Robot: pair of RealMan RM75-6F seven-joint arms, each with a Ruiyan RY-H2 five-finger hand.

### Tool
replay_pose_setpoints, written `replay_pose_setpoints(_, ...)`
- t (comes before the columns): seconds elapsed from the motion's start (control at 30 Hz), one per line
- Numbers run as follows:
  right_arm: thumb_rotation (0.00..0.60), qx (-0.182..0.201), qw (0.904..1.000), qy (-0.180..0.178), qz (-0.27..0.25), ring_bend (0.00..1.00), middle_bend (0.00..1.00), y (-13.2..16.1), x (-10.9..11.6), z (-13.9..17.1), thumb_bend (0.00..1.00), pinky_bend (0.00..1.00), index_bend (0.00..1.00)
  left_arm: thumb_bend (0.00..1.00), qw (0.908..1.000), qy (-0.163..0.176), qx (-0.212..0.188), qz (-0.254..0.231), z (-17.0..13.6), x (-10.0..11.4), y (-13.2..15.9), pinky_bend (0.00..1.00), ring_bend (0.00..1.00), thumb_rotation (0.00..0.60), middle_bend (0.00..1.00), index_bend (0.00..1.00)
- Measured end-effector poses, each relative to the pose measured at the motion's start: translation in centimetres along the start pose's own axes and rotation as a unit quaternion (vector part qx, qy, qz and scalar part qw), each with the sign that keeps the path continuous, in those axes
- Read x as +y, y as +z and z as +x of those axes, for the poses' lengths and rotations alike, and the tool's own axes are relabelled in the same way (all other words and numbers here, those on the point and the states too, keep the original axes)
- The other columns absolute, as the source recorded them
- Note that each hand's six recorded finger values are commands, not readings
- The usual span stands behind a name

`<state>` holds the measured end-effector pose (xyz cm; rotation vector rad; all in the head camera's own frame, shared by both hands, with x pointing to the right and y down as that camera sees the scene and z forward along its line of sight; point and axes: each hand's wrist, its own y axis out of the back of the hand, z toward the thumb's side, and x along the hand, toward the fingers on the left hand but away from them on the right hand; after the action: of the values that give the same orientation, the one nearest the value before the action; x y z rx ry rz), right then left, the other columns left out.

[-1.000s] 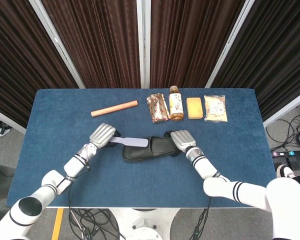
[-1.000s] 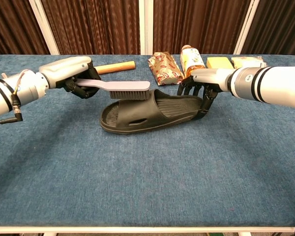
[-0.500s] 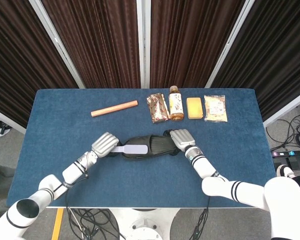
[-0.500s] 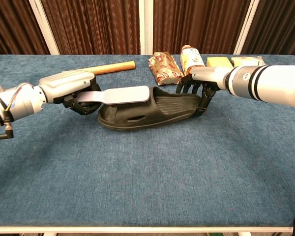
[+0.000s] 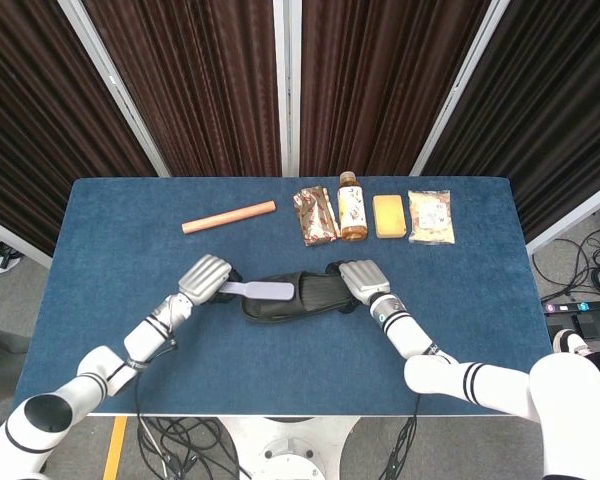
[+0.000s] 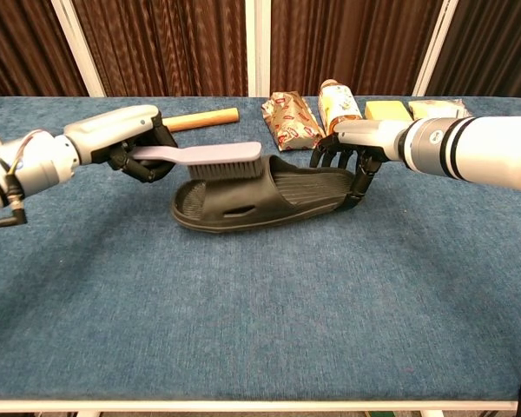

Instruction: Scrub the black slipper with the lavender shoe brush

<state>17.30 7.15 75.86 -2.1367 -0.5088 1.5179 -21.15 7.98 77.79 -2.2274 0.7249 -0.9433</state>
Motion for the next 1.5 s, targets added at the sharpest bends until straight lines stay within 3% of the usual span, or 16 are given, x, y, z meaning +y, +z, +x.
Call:
replay_pose_setpoints(0.2, 0.600, 0.000, 1.0000, 0.000, 0.001, 0.31, 0.49, 0.1, 0.0, 0.0, 0.27, 0.35, 0.36, 0.82, 0.9993, -0.017, 0.032, -0.003, 1.0, -1.1, -0.8, 1.00, 0.92, 0.600, 1.00, 1.00)
replay_pose_setpoints(0.73, 0.600, -0.005, 1.0000, -0.004, -0.006, 0.31, 0.49, 0.1, 0.1, -0.2, 0.27, 0.35, 0.36, 0.82, 0.9973, -0.057, -0.041, 0.024, -2.1, -2.7, 1.4, 1.00, 0.92, 0.600, 1.00, 1.00)
replay_pose_setpoints(0.93, 0.600, -0.006, 1.0000, -0.003, -0.003, 0.30, 0.47, -0.2, 0.3, 0.1, 0.26, 0.35, 0.32, 0.82, 0.9972, -0.045, -0.057, 0.015, -3.3, -1.8, 2.1, 1.00, 0.92, 0.600, 1.00, 1.00)
replay_pose_setpoints(1.03, 0.600, -0.006, 1.0000, 0.001, 0.002, 0.22, 0.36, -0.5, 0.3, 0.3, 0.18, 0.30, 0.15, 0.82, 0.9983, -0.023, -0.052, 0.011, -3.9, -0.6, 1.8, 1.00, 0.91, 0.600, 1.00, 1.00)
replay_pose_setpoints(1.1, 0.600, -0.006, 0.9999, 0.004, 0.007, 0.10, 0.21, -0.7, 0.4, 0.6, 0.09, 0.22, 0.02, 0.82, 0.9991, -0.010, -0.040, 0.007, -4.1, 0.1, 1.3, 1.00, 0.91, 0.600, 1.00, 1.00)
replay_pose_setpoints(1.17, 0.600, -0.005, 0.9999, 0.007, 0.010, 0.02, 0.10, -0.9, 0.6, 1.0, 0.02, 0.14, 0.00, 0.82, 0.9997, 0.003, -0.023, 0.004, -4.4, 0.7, 0.6, 1.00, 0.90, 0.600, 1.00, 1.00)
replay_pose_setpoints(1.23, 0.600, -0.004, 0.9999, 0.008, 0.014, 0.00, 0.03, -1.1, 0.9, 1.5, 0.00, 0.07, 0.00, 0.82, 0.9999, 0.014, -0.003, 0.004, -4.7, 1.3, -0.3, 1.00, 0.89, 0.600, 1.00, 1.00)
replay_pose_setpoints(1.5, 0.600, 0.000, 0.9989, -0.038, 0.029, 0.00, 0.00, -2.8, 4.9, 5.0, 0.00, 0.05, 0.00, 0.82, 0.9958, 0.020, 0.083, 0.034, -6.7, 1.9, -4.2, 0.96, 0.81, 0.588, 0.93, 0.90)
